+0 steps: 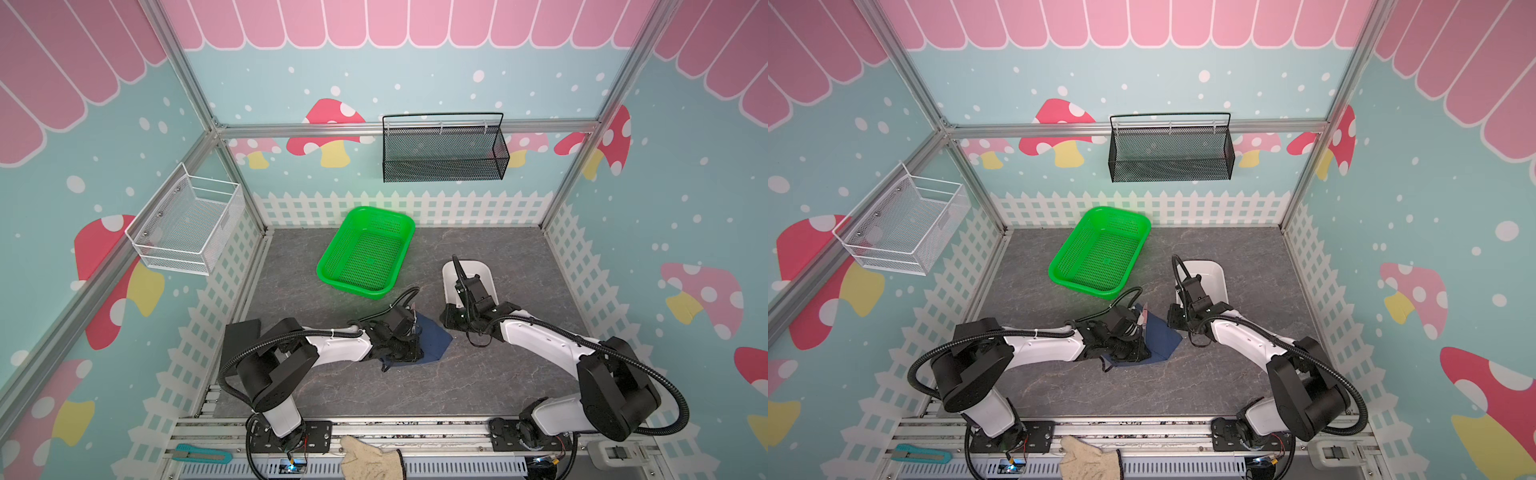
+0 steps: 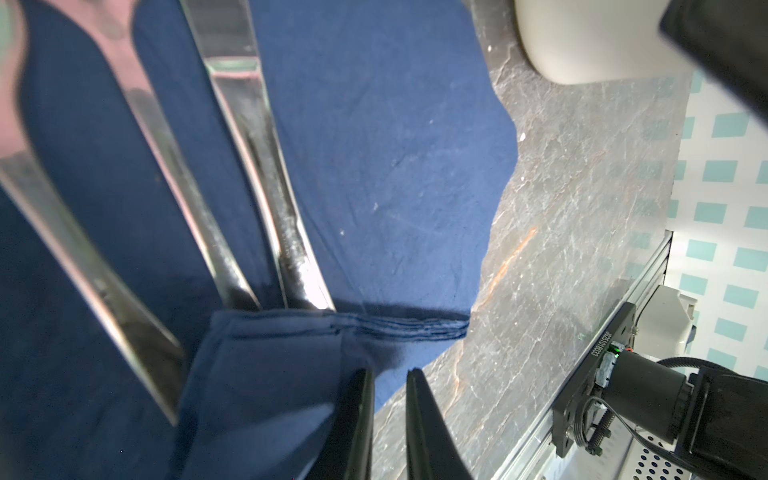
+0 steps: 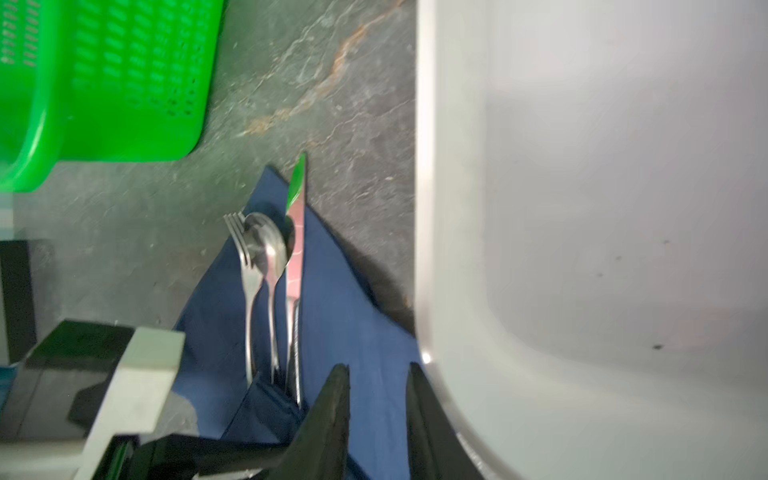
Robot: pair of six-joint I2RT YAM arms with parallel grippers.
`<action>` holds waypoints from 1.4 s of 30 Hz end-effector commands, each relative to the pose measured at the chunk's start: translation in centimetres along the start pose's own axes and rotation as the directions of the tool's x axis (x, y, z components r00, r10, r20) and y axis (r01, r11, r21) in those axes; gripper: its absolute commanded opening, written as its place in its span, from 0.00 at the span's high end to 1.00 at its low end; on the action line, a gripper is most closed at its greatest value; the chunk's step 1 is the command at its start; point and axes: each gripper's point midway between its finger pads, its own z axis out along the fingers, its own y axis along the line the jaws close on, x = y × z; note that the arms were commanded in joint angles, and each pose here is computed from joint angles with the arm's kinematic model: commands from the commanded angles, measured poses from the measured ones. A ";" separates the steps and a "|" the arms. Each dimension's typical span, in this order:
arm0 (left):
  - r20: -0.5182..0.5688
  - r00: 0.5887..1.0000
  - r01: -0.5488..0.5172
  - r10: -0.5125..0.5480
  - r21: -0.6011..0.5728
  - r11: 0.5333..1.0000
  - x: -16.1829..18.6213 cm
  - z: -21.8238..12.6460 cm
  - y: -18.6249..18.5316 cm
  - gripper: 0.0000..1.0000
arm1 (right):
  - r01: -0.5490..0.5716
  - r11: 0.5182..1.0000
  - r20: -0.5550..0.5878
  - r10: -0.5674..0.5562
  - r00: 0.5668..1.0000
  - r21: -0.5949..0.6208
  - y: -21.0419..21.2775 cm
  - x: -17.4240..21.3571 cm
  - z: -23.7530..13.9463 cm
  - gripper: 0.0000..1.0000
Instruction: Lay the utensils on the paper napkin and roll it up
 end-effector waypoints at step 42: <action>0.020 1.000 -0.005 0.006 -0.011 1.000 0.1 -0.2 0.4 0.81 | -0.225 0.928 -0.212 0.166 0.963 -0.298 1.6 9.0 2.0 0.56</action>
